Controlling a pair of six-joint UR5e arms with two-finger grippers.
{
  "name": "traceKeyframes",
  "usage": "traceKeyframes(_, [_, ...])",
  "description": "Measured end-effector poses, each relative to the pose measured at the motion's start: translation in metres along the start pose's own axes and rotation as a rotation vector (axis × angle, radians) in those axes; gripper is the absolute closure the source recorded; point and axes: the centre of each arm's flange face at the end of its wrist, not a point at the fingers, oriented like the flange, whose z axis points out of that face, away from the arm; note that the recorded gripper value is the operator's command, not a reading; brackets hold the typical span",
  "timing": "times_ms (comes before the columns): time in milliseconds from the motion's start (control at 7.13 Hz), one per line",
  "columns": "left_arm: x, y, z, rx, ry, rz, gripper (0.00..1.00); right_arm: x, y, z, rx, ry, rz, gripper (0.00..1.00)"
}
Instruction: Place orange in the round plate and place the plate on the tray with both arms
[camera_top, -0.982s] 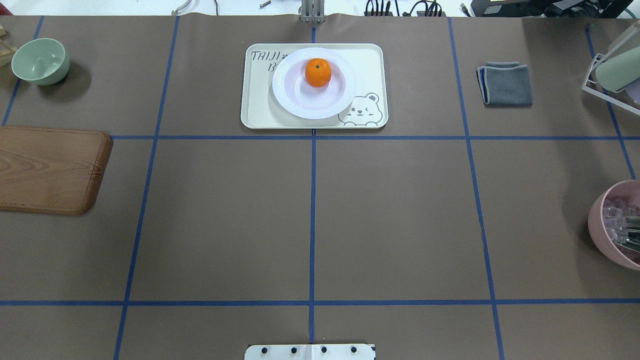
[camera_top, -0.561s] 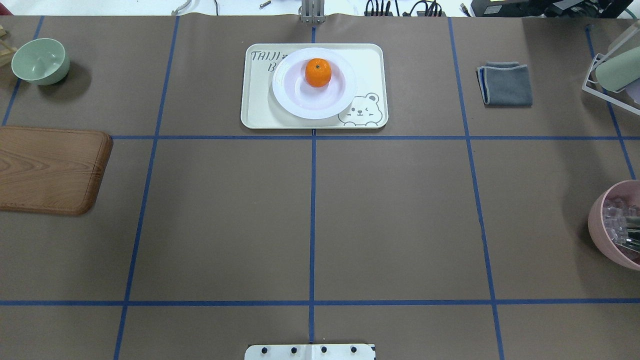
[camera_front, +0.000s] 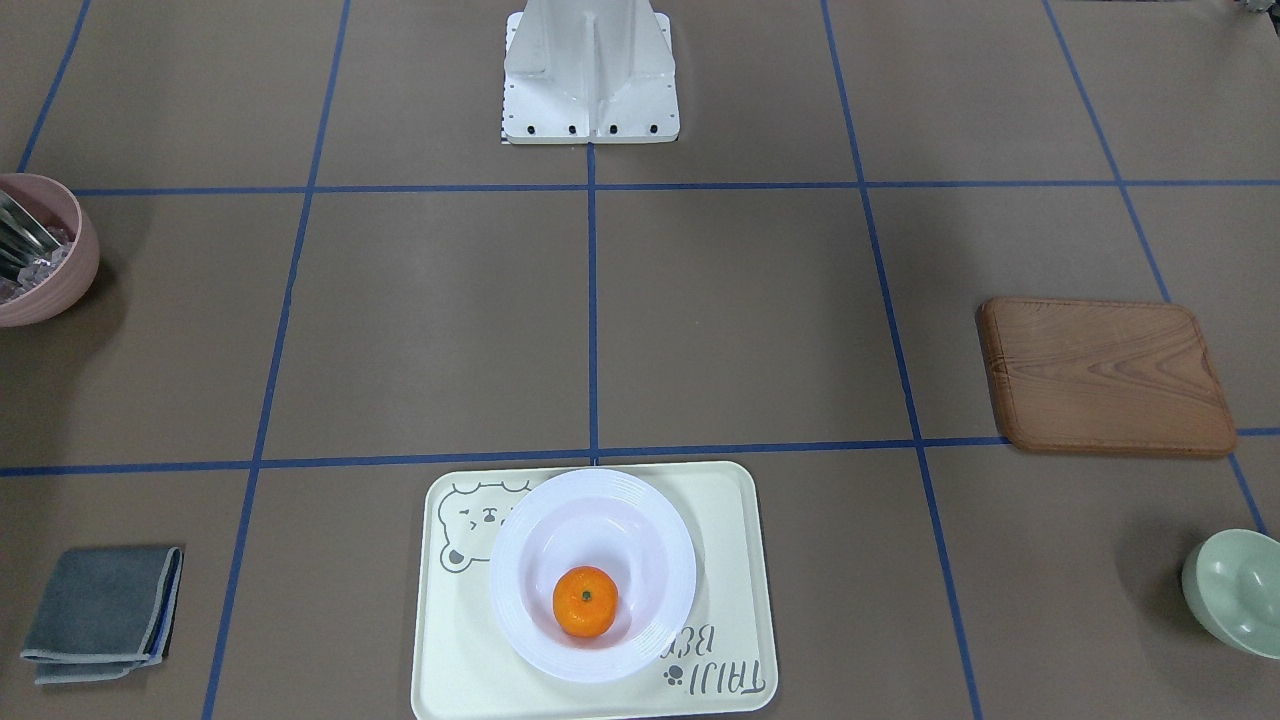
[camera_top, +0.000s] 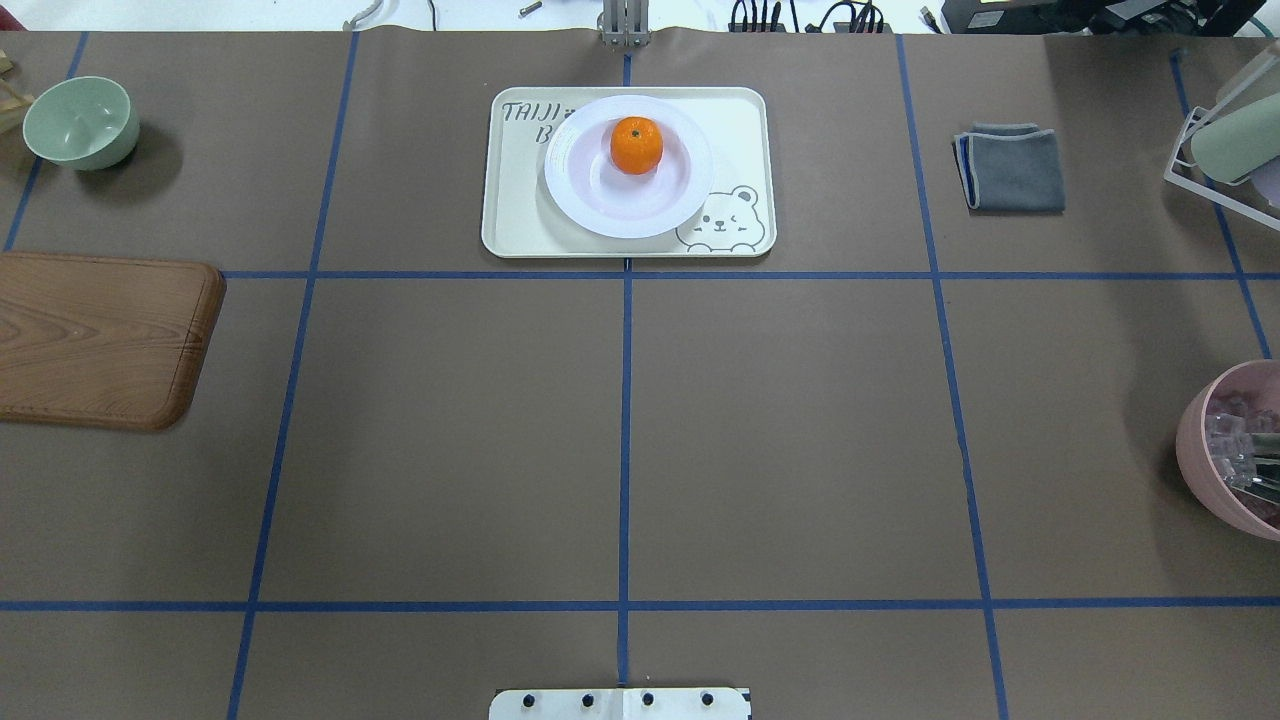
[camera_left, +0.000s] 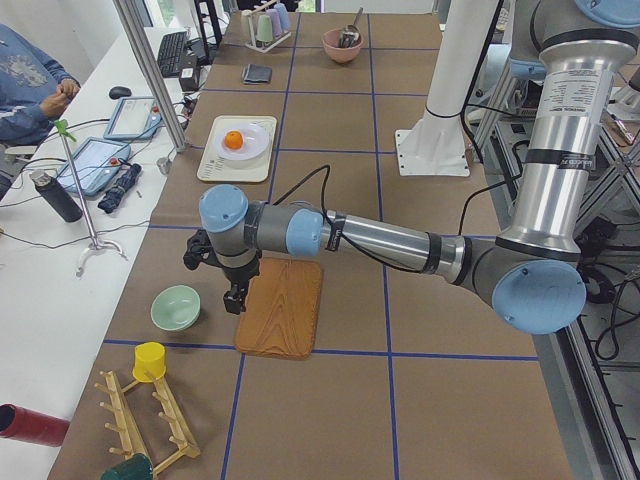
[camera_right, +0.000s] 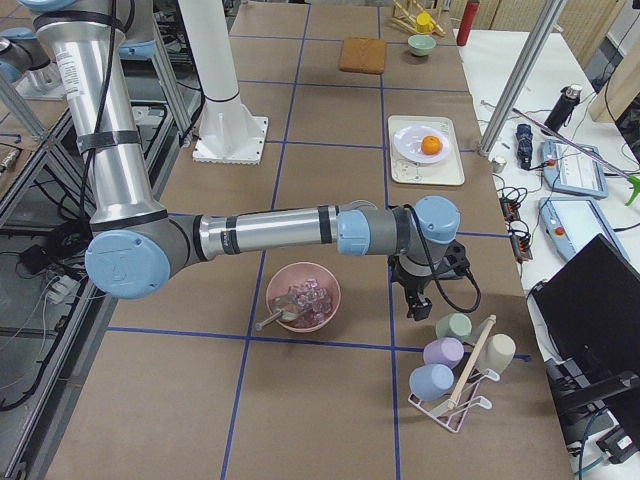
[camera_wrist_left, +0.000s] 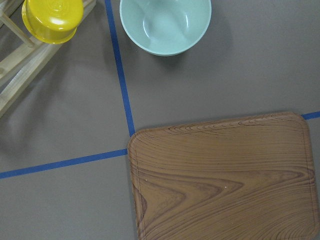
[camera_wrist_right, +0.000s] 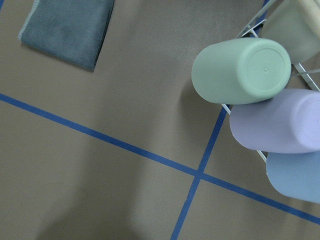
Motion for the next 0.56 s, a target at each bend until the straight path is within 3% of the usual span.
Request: traceKeyframes(561, [0.007, 0.001, -0.005, 0.010, 0.001, -0.012, 0.02, -0.022, 0.026, -0.008, 0.017, 0.009, 0.007, 0.00])
